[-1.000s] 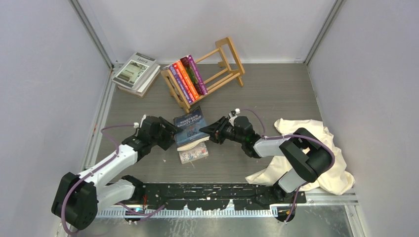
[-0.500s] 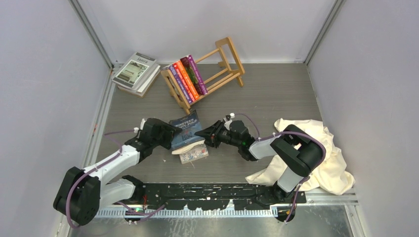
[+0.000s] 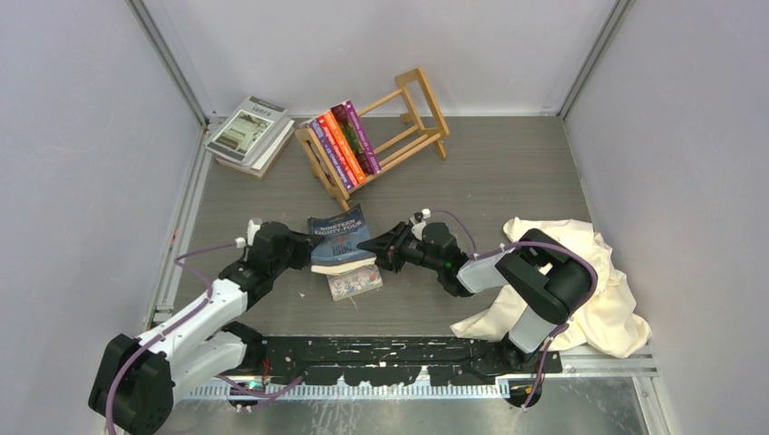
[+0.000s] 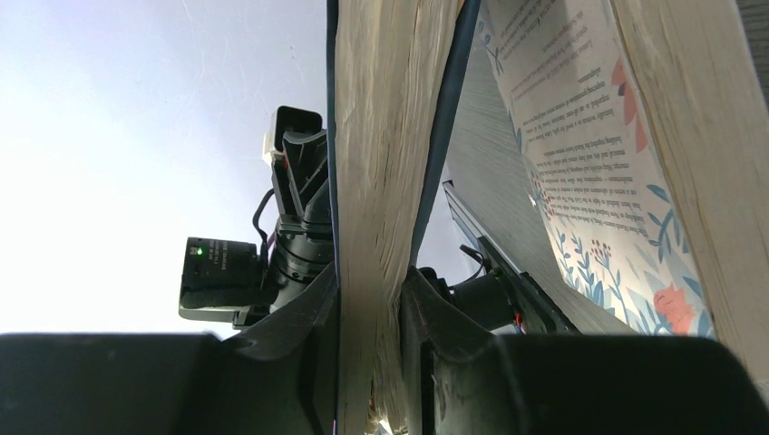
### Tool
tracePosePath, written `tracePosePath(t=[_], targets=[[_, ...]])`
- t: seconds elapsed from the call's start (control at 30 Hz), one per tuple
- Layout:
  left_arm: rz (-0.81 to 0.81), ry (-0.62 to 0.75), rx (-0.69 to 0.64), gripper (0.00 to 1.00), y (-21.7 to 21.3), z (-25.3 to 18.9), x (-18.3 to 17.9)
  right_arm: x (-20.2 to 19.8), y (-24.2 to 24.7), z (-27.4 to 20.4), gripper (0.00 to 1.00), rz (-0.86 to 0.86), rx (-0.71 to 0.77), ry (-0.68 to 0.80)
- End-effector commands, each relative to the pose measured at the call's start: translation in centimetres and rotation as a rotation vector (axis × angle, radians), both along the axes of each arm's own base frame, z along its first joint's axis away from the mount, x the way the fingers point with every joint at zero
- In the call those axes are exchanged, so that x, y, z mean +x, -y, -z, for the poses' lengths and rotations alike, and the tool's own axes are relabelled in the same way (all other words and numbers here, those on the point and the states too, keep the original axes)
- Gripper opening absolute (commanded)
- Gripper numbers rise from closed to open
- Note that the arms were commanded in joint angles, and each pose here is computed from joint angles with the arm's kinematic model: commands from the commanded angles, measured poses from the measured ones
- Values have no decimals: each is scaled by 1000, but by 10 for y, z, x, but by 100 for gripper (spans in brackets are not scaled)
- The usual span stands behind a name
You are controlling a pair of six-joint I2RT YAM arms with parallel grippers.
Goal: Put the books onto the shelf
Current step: Pick up the book from the center of the board.
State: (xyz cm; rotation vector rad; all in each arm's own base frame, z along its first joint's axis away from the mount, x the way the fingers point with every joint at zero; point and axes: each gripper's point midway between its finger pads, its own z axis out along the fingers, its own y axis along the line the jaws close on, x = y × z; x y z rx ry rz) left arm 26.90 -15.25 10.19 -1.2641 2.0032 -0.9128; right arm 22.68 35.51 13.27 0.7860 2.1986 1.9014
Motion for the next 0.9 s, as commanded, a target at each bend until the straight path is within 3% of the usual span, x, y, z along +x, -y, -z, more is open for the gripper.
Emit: tracePosePath(t=[0.0, 0.07, 0.2, 0.33, 0.7, 0.87], targets=[[-14, 36, 1, 0, -4, -10, 1, -5, -7, -49, 1, -35, 138, 123], [-20, 47, 13, 0, -7, -15, -1, -6, -6, -49, 8, -38, 138, 128], [-19, 73, 73, 0, -16, -33, -4, -10, -4, -46, 33, -51, 100, 138], [-11, 109, 142, 0, -25, -54, -5, -15, -2, -40, 45, -78, 24, 172], [35, 184, 328, 0, -41, -98, -3, -22, 7, -29, 56, -126, -143, 237], [66, 215, 396, 0, -42, -114, 2, -21, 19, -24, 57, -167, -349, 316]])
